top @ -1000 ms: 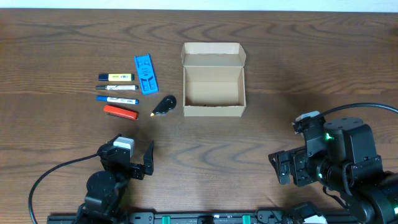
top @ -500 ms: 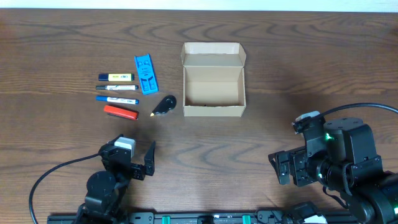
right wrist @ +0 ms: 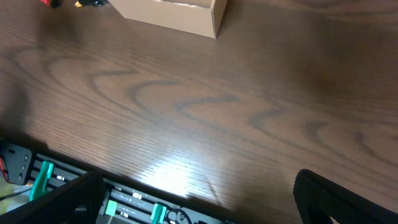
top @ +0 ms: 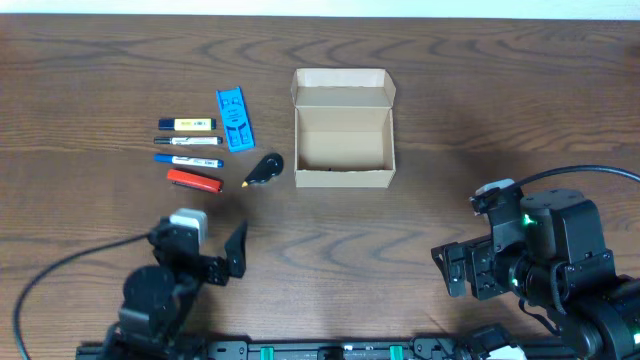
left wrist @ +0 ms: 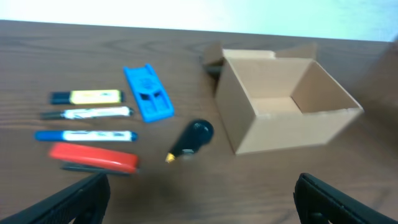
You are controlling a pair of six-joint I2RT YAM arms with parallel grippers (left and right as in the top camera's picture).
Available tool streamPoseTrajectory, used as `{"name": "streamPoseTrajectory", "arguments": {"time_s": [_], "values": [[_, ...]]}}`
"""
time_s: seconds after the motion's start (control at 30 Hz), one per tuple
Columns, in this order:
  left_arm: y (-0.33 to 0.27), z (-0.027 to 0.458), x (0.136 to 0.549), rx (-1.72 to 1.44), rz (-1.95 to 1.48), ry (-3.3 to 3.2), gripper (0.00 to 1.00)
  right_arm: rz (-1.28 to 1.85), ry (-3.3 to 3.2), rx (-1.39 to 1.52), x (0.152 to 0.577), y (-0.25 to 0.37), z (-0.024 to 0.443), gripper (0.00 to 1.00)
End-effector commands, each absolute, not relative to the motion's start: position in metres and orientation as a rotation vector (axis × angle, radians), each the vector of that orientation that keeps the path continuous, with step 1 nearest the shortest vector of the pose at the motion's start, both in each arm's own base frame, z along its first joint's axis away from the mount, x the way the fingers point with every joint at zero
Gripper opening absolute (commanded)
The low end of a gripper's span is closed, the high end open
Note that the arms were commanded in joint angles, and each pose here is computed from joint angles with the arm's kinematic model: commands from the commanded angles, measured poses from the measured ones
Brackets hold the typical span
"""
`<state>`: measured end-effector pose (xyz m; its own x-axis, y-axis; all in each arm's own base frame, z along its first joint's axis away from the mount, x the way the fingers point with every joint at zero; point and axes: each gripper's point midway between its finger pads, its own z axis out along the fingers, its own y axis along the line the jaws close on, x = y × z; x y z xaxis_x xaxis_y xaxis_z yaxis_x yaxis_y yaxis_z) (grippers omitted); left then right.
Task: Pack container
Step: 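Reach the left gripper to the blue duster and grasp it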
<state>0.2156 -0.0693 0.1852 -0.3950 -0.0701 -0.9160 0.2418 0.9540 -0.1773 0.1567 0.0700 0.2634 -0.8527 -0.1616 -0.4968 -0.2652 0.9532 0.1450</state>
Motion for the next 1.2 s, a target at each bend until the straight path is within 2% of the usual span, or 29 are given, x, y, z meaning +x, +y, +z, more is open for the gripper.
{"name": "streamPoseTrajectory", "arguments": {"time_s": [0.0, 0.2, 0.3, 0.4, 0.57, 0.73, 1.17], "values": [[-0.054, 0.206, 0.235, 0.044, -0.219, 2.018, 0.95, 0.293, 2.618, -0.285, 0.156, 0.070, 0.262, 0.99], [-0.058, 0.218, 0.284, 0.074, -0.083, 2.208, 0.95, 0.293, 2.618, -0.285, 0.156, 0.070, 0.262, 0.99], [-0.079, 0.215, 0.313, 0.118, -0.140, 2.286, 0.95, 0.293, 2.618, -0.285, 0.156, 0.070, 0.262, 0.99], [-0.106, 0.200, 0.331, 0.184, -0.263, 2.363, 0.95, 0.293, 2.618, -0.285, 0.156, 0.070, 0.262, 0.99], [-0.115, 0.161, 0.358, 0.157, -0.272, 2.436, 0.95, 0.293, 2.618, -0.285, 0.156, 0.070, 0.262, 0.99], [-0.093, 0.133, 0.374, -0.162, -0.200, 2.487, 0.95, 0.293, 2.618, -0.285, 0.156, 0.070, 0.262, 0.99], [-0.076, 0.100, 0.433, -0.266, -0.166, 2.515, 0.95, 0.293, 2.618, -0.285, 0.156, 0.070, 0.262, 0.99]]}}
